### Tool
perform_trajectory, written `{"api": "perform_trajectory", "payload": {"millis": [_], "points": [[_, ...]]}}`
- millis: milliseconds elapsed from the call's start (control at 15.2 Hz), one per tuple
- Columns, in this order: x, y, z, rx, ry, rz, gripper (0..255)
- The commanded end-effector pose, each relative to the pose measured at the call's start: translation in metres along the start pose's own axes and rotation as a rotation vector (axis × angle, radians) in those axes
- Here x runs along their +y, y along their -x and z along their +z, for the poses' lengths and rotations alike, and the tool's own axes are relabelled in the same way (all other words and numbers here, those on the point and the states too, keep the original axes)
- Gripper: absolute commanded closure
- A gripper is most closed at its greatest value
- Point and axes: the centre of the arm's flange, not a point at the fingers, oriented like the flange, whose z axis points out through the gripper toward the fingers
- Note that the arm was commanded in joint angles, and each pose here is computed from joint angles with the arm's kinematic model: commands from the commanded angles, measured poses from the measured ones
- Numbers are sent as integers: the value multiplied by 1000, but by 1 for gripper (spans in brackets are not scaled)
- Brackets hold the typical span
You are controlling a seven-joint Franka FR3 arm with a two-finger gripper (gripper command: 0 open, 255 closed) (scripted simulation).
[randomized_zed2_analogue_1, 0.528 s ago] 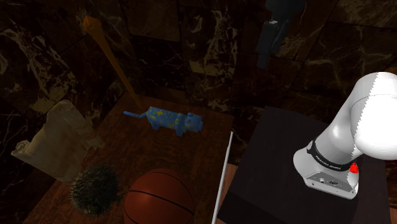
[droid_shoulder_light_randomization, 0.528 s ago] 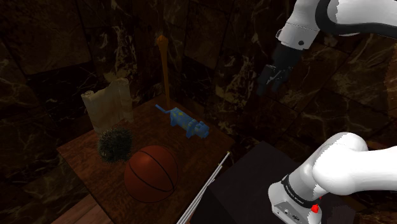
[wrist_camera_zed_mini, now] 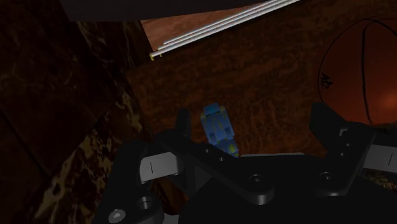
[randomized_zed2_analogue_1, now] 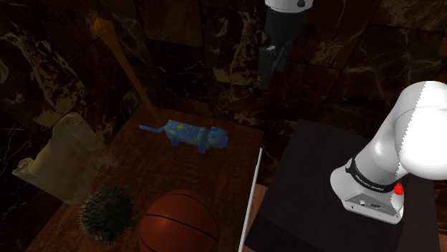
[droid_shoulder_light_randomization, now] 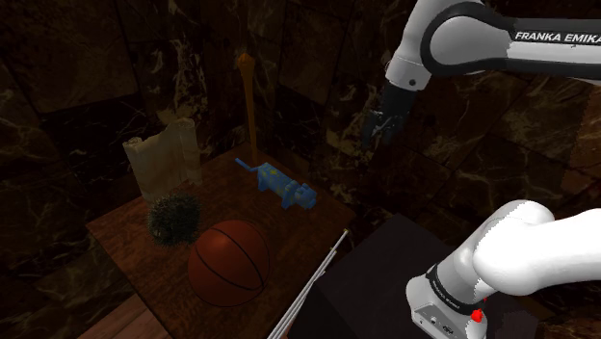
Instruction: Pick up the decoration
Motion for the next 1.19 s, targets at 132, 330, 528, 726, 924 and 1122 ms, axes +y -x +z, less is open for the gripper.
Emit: {"api": "perform_trajectory", "payload": {"millis": [132, 330, 528, 726, 924, 1122], "points": [[-4, -38, 36, 5, 7, -18, 0], [-8, -67, 63, 7, 13, -31, 0], [-11, -96, 89, 10, 18, -45, 0], [-15, -125, 116, 12, 24, -58, 0], [-19, -154, 142, 14, 29, -71, 0], [-23, -183, 168, 16, 35, -84, 0]]}}
